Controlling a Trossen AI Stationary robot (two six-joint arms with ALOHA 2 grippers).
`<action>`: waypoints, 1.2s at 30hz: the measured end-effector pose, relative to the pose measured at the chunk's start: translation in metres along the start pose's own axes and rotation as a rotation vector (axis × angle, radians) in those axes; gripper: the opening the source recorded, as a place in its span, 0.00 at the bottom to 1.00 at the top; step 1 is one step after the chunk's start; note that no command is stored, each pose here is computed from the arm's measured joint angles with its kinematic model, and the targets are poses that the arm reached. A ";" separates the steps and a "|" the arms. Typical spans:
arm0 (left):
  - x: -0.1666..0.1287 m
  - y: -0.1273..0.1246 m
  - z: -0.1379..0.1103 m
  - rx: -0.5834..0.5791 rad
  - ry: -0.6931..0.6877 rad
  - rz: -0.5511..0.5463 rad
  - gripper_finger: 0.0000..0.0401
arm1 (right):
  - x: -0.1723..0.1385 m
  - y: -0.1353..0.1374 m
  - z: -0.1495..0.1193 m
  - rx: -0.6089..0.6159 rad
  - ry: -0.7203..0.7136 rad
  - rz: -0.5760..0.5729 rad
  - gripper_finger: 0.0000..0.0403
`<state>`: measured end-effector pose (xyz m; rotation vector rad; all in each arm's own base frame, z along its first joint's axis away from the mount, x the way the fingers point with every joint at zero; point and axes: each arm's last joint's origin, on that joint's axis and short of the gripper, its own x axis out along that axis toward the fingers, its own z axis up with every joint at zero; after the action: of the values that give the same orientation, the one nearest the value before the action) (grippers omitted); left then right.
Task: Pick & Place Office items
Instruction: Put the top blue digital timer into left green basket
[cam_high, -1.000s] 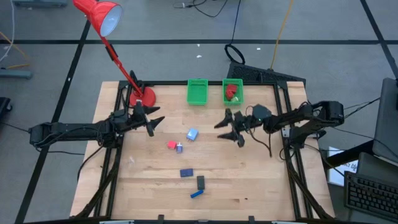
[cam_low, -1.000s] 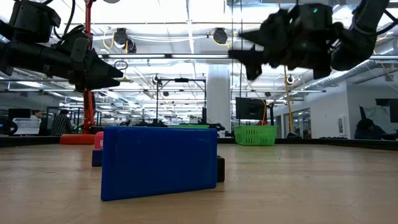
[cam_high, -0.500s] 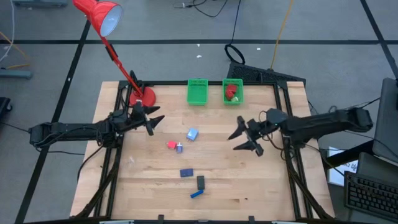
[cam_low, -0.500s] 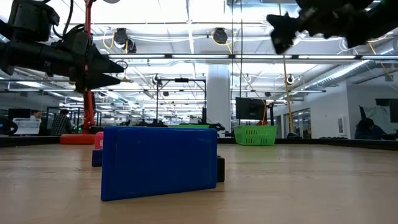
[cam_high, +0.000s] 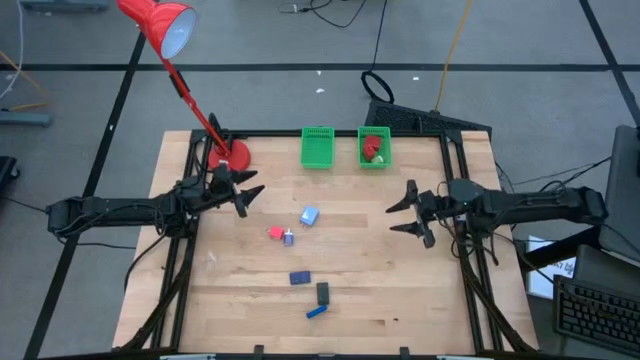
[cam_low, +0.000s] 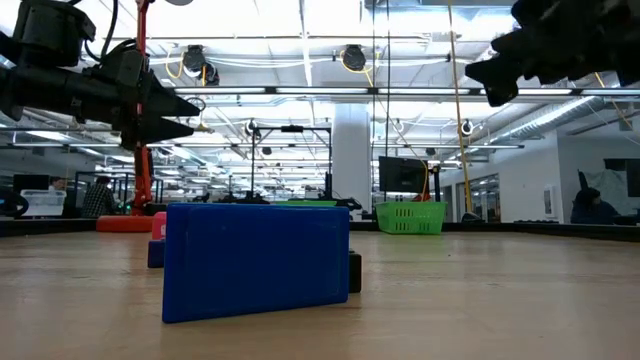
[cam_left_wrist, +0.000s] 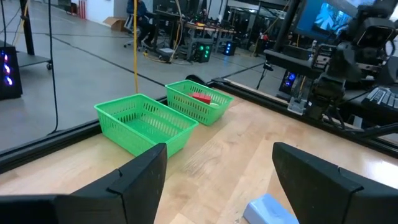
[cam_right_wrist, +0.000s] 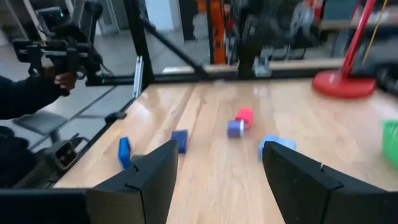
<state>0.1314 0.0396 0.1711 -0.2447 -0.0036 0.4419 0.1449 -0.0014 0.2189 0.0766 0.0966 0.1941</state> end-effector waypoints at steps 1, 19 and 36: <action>0.000 0.000 0.000 -0.001 0.000 0.000 0.72 | -0.001 -0.001 -0.003 -0.020 -0.034 -0.003 0.56; 0.000 0.000 0.000 -0.043 -0.002 -0.003 0.68 | -0.013 -0.008 -0.026 -0.087 -0.325 -0.055 0.56; -0.011 -0.045 -0.007 -0.135 0.122 -0.357 0.68 | -0.014 -0.012 -0.026 -0.081 -0.331 -0.117 0.56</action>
<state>0.1409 -0.0061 0.1758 -0.3958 0.0417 0.0704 0.1310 -0.0138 0.1932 0.0216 -0.2362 0.0663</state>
